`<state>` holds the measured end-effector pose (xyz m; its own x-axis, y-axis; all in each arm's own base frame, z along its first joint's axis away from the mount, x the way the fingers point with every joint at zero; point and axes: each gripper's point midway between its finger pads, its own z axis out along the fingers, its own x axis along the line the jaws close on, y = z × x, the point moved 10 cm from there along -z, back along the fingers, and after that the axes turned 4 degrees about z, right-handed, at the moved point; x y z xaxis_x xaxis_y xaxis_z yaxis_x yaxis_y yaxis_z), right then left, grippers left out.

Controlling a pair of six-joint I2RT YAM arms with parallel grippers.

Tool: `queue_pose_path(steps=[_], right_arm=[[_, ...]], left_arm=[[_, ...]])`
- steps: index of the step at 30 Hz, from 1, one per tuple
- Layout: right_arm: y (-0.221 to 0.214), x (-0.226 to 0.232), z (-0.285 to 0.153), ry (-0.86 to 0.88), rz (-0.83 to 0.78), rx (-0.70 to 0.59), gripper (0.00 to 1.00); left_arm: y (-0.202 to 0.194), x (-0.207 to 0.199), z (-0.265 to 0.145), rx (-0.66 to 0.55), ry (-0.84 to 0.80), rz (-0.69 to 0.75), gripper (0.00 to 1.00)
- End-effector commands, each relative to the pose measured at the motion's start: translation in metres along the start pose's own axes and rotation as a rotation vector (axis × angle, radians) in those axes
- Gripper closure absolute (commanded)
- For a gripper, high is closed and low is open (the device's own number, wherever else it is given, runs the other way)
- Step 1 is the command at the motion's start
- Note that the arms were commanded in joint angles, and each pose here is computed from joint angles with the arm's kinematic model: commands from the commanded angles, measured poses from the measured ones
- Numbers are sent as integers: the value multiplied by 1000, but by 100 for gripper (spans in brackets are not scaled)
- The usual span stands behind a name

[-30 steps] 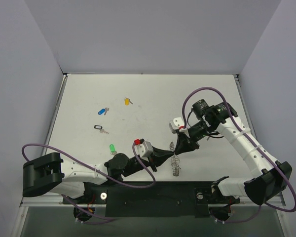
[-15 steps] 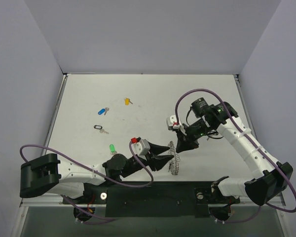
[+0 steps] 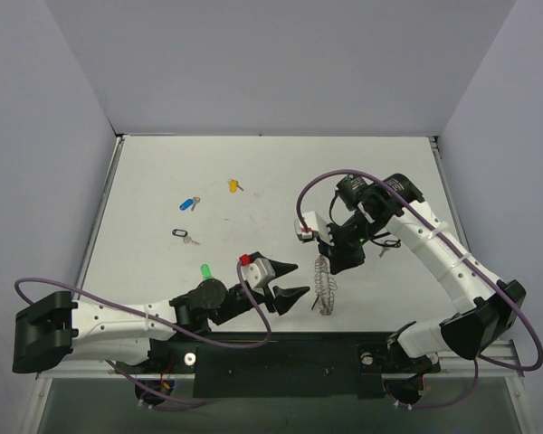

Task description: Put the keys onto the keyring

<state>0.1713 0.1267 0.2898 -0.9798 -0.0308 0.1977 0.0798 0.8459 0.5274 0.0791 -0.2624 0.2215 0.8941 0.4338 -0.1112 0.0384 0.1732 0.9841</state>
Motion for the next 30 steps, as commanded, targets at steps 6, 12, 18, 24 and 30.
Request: queue_pose_path(steps=[6,12,18,24,30], right_arm=[[-1,11,-3,55,-4,61,100],[-1,12,-2,66,-9,52,100],[-1,12,-1,74,-14,46,100],[-1,13,-1,80,-17,42,100],[0,14,-1,86,-24,33,100]], left_arm=[[21,8,40,-67,-88,191,36],[17,7,58,-59,-157,180,45],[18,5,69,-73,-194,174,51],[10,3,74,-44,-215,133,65],[7,5,75,-32,-213,120,69]])
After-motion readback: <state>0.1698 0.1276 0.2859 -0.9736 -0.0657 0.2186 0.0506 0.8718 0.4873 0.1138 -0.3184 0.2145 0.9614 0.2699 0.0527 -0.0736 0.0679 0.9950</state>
